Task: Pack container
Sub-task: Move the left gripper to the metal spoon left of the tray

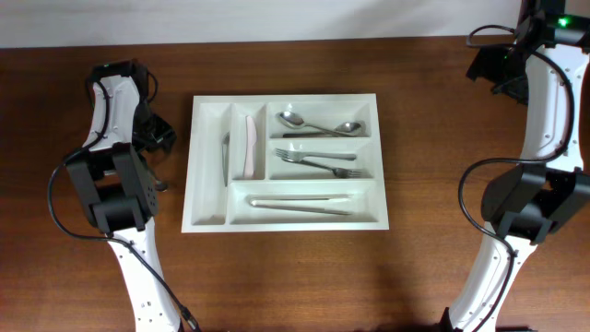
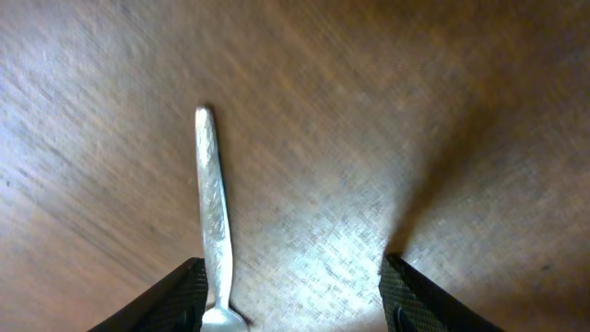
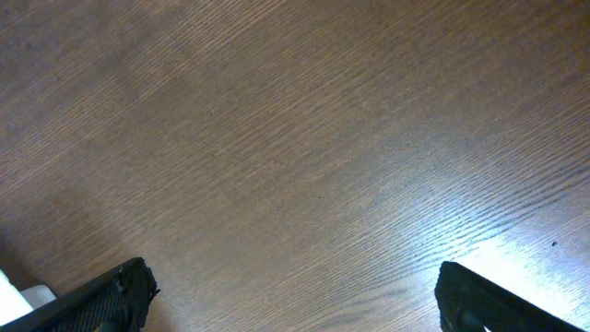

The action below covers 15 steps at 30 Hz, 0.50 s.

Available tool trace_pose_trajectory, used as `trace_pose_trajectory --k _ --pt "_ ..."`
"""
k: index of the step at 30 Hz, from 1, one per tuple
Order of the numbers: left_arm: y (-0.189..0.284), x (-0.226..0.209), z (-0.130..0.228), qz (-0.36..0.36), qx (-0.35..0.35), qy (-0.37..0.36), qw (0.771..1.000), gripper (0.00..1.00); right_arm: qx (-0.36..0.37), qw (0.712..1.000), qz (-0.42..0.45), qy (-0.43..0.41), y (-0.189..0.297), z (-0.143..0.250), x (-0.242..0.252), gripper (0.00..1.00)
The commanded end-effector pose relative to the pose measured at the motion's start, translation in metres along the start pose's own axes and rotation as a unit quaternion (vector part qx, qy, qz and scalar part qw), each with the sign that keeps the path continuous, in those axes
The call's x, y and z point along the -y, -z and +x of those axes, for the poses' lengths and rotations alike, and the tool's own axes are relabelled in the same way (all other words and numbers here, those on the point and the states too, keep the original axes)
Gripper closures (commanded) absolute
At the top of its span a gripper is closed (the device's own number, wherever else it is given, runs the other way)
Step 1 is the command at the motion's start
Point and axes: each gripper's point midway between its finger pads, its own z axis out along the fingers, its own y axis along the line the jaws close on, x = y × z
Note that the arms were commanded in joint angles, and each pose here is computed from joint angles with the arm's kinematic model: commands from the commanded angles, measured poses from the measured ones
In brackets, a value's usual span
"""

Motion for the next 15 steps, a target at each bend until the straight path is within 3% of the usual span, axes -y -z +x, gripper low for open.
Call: trace_pose_trajectory --k 1,6,15 --pt "-0.040 -0.009 0.019 -0.038 -0.057 -0.017 0.998 0.37 0.012 1.000 -0.005 -0.001 0.013 -0.003 -0.003 0.01" --pt "-0.047 -0.008 0.017 -0.029 -0.056 -0.089 0.994 0.38 0.012 1.000 -0.005 -0.001 0.013 -0.003 -0.003 0.01" --pt "-0.088 -0.006 0.020 -0.020 -0.055 -0.127 0.990 0.38 0.012 1.000 -0.005 -0.001 0.013 -0.003 -0.003 0.01"
